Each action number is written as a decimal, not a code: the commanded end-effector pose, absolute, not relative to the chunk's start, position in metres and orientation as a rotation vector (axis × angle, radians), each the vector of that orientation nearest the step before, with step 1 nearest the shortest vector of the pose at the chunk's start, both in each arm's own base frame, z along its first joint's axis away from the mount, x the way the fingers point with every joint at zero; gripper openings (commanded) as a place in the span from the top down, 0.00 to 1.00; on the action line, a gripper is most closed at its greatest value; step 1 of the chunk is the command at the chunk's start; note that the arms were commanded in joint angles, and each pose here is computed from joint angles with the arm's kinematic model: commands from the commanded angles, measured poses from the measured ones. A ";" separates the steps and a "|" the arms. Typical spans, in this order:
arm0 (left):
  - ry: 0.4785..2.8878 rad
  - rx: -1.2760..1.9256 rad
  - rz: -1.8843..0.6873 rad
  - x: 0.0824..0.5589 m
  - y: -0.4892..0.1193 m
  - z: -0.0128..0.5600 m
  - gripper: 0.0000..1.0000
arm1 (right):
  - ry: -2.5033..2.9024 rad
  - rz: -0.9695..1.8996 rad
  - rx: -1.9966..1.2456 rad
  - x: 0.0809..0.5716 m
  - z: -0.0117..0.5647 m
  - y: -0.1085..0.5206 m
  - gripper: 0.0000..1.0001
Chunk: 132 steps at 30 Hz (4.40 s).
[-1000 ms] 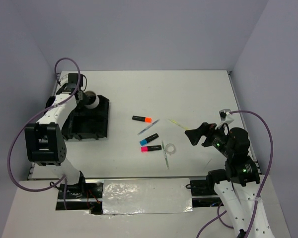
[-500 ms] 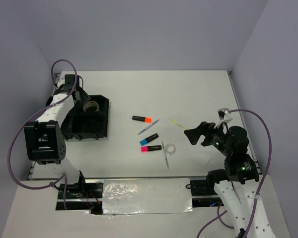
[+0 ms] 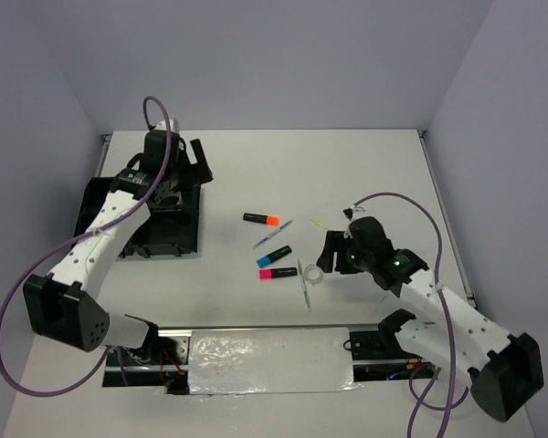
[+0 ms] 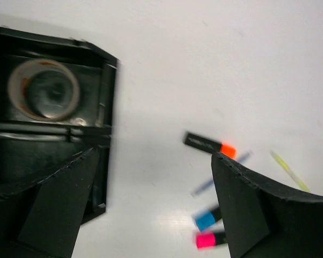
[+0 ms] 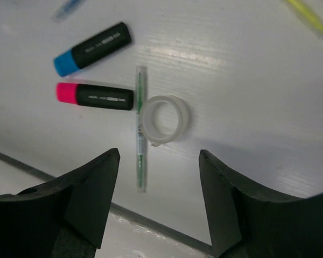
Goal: Sort the stationery into containers
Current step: Pick up the stationery from the center of the board, then place the stationery in the storage box.
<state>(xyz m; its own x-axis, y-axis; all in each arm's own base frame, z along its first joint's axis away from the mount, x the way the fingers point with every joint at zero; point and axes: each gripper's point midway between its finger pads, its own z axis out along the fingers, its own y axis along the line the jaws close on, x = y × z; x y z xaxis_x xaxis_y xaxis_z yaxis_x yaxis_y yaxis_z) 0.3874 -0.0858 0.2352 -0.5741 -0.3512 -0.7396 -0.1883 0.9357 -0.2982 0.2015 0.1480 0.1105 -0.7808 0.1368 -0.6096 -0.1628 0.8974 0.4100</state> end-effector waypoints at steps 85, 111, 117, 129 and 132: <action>2.375 0.089 -0.516 0.289 -0.288 0.164 1.00 | 2.220 0.399 -0.004 0.220 0.197 0.258 0.03; 2.284 -0.965 0.157 0.442 0.060 0.121 0.87 | 2.192 0.355 -0.060 0.210 0.193 0.222 0.00; 2.308 -0.998 0.180 0.433 0.065 0.097 0.63 | 2.213 0.356 -0.109 0.211 0.187 0.231 0.00; 2.200 -0.905 0.031 0.442 0.049 0.164 0.05 | 2.244 0.384 -0.149 0.211 0.171 0.236 0.00; 2.148 -0.690 -0.075 0.445 0.011 0.215 0.01 | 2.259 0.389 -0.145 0.210 0.165 0.238 0.00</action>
<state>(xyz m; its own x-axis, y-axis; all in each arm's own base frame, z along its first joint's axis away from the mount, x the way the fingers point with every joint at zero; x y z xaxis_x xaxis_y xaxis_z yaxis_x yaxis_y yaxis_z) 0.4305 0.0460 0.1316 -0.5465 -0.5853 -0.5990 -0.6271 0.7601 -0.1706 0.2059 0.2298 0.1647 -0.6639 0.0048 -0.7478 -0.2210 0.9541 0.2023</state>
